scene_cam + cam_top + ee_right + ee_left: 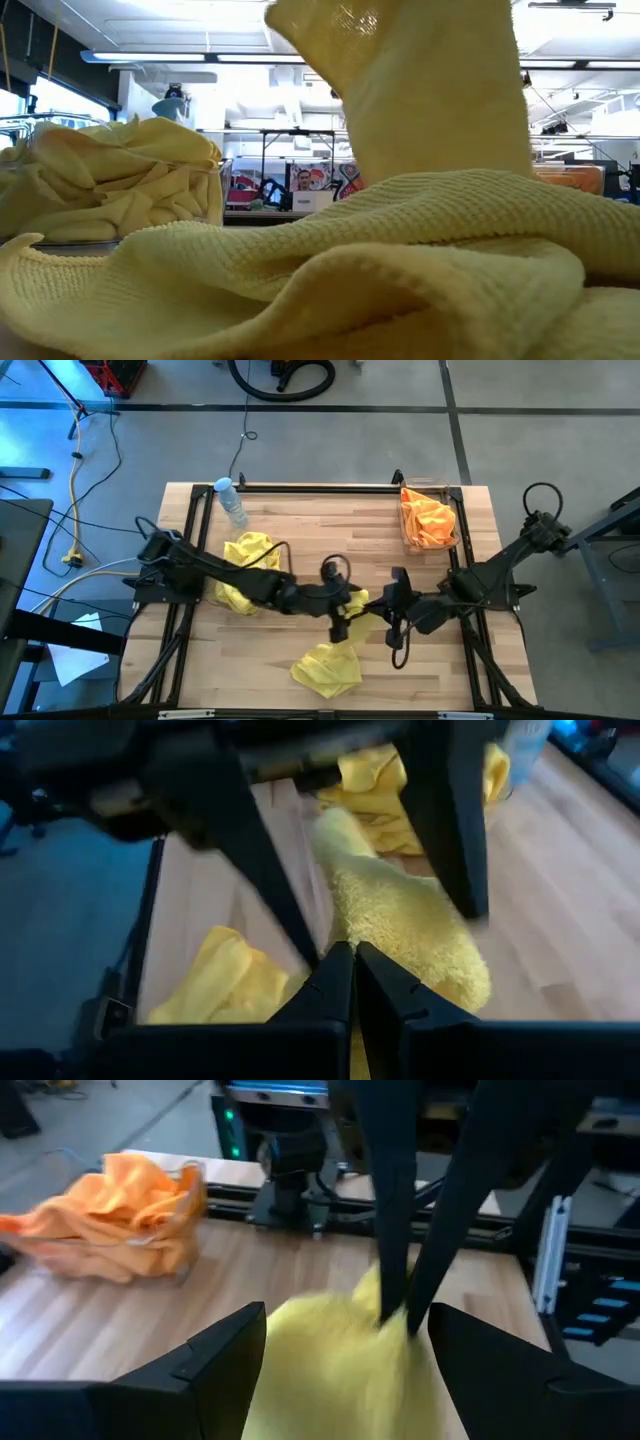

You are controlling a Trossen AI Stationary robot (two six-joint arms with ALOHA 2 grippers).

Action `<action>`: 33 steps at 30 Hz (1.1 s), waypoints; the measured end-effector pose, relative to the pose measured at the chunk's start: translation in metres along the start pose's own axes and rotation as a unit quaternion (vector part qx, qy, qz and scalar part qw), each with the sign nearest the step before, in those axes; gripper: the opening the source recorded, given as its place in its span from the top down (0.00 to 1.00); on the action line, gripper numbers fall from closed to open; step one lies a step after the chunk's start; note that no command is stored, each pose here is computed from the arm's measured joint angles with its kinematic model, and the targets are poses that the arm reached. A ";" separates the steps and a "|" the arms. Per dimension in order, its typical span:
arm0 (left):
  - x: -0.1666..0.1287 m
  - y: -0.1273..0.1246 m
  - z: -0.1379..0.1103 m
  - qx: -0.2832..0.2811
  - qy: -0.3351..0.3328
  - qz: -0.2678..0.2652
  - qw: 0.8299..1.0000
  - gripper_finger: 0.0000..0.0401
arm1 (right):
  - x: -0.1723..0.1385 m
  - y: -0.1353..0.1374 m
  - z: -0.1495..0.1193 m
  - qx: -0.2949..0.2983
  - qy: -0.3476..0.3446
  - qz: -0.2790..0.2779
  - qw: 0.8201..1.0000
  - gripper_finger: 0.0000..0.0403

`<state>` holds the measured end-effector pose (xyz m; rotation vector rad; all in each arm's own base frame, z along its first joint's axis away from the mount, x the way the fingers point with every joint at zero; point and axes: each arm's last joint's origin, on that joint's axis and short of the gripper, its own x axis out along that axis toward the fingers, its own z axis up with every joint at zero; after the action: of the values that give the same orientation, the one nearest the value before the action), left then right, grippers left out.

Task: Sort microfiber towel by color & place in baskets
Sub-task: Put the yellow microfiber cloth into the left transparent bin

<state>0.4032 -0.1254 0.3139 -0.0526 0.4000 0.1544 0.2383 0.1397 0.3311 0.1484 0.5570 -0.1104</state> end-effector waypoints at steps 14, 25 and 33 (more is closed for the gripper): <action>0.025 0.001 -0.012 -0.040 0.067 -0.004 0.997 0.38 | -0.006 -0.005 0.008 -0.050 -0.023 0.006 0.998 1.00; 0.028 0.021 -0.008 -0.062 0.095 -0.040 0.993 0.94 | 0.000 -0.018 0.010 0.029 -0.011 -0.025 0.999 1.00; -0.020 0.064 0.017 -0.071 0.150 -0.031 0.986 0.99 | 0.002 -0.025 0.008 0.080 0.004 -0.045 0.996 0.79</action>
<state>0.3814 -0.0640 0.3360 -0.2299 0.6862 0.1127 0.2408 0.1136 0.3337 0.2788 0.5621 -0.2426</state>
